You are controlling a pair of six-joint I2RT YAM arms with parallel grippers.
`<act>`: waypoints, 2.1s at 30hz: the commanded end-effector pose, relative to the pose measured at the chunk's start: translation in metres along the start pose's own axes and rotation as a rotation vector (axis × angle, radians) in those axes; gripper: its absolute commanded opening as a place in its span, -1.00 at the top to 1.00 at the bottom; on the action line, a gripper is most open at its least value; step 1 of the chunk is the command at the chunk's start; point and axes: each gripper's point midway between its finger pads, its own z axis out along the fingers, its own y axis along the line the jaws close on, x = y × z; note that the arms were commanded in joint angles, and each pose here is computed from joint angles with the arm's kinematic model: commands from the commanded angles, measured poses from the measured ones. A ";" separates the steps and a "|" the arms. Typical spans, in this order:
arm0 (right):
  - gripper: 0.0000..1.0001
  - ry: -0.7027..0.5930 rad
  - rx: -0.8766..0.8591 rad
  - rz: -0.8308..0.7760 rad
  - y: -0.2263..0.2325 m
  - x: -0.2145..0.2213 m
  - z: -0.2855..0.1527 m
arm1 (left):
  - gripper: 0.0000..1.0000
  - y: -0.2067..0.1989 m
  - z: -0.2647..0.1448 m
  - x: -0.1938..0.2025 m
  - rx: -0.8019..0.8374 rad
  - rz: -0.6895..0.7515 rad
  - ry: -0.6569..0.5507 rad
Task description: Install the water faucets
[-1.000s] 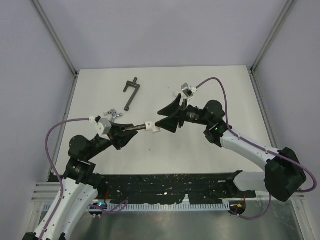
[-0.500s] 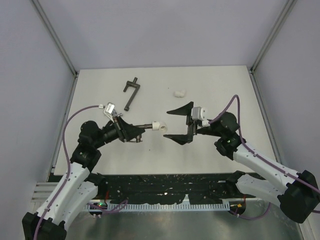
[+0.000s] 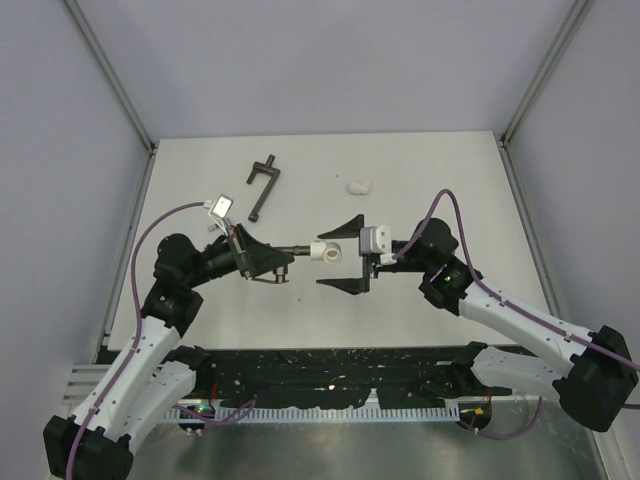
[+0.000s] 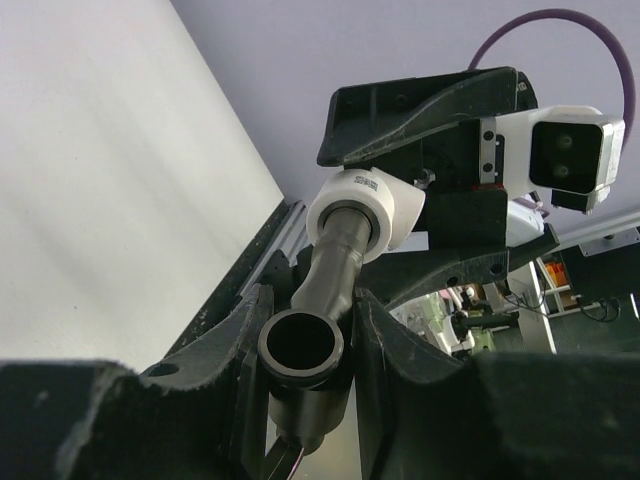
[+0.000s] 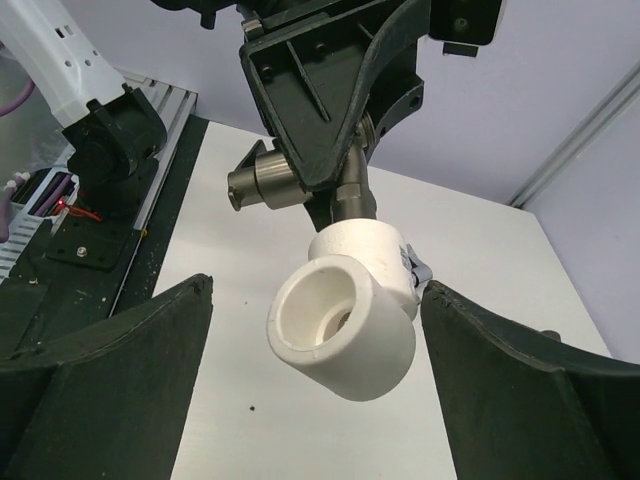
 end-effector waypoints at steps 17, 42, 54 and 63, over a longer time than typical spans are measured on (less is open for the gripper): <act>0.75 -0.094 -0.012 0.196 -0.007 -0.028 0.019 | 1.00 -0.039 -0.004 -0.006 0.108 0.275 0.068; -0.21 -0.190 0.009 0.979 -0.034 -0.020 0.038 | 1.00 -0.018 -0.041 0.007 0.151 1.180 -0.181; -0.60 -0.108 0.180 0.170 -0.043 -0.018 -0.008 | 1.00 0.000 -0.031 -0.014 -0.030 0.370 -0.267; -0.58 -0.020 0.113 -0.147 -0.013 -0.014 0.002 | 1.00 -0.014 -0.013 -0.014 0.055 0.050 -0.174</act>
